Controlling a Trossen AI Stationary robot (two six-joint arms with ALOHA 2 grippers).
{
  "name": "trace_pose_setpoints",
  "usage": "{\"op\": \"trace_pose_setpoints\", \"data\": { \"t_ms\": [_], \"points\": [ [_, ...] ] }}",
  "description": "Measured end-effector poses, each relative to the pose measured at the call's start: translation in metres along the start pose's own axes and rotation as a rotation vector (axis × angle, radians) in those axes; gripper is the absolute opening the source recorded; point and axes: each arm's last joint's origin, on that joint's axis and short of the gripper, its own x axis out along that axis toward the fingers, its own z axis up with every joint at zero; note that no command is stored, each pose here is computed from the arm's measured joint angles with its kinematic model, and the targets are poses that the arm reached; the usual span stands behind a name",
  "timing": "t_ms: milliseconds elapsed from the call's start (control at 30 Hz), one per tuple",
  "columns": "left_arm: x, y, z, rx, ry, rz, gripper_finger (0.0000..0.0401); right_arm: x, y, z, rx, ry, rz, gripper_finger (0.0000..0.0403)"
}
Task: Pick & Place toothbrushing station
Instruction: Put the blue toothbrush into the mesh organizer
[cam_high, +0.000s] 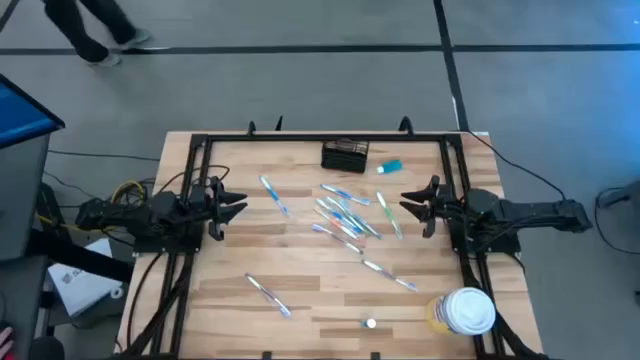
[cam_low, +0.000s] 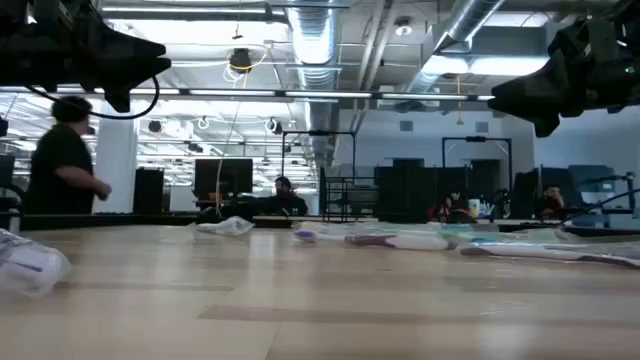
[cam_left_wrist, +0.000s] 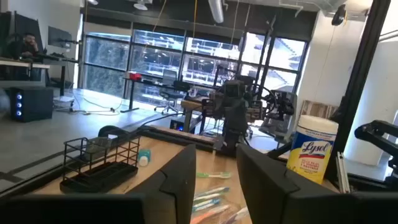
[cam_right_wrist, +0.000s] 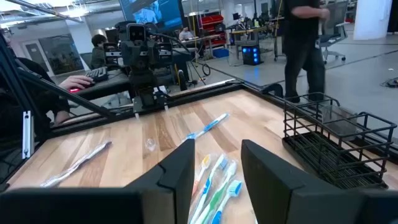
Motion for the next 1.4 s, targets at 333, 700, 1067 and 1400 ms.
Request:
{"op": "trace_pose_setpoints", "data": {
  "t_ms": [333, 700, 1067, 1400],
  "points": [
    [0.004, -0.001, -0.005, 0.018, 0.050, 0.007, 0.0112, 0.000, 0.000, 0.000, 0.000, 0.000, -0.001, 0.0123],
    [0.009, -0.001, -0.012, 0.041, 0.117, 0.016, 0.0112, 0.000, 0.000, 0.000, 0.000, 0.000, -0.002, 0.0123],
    [0.023, -0.004, 0.004, 0.059, 0.158, 0.060, 0.0099, 0.000, 0.000, 0.000, 0.001, 0.000, -0.002, 0.0123],
    [0.096, -0.001, 0.025, 0.189, 0.505, 0.163, 0.0072, 0.000, 0.000, 0.000, 0.029, 0.000, -0.002, 0.0123]
  ]
}}
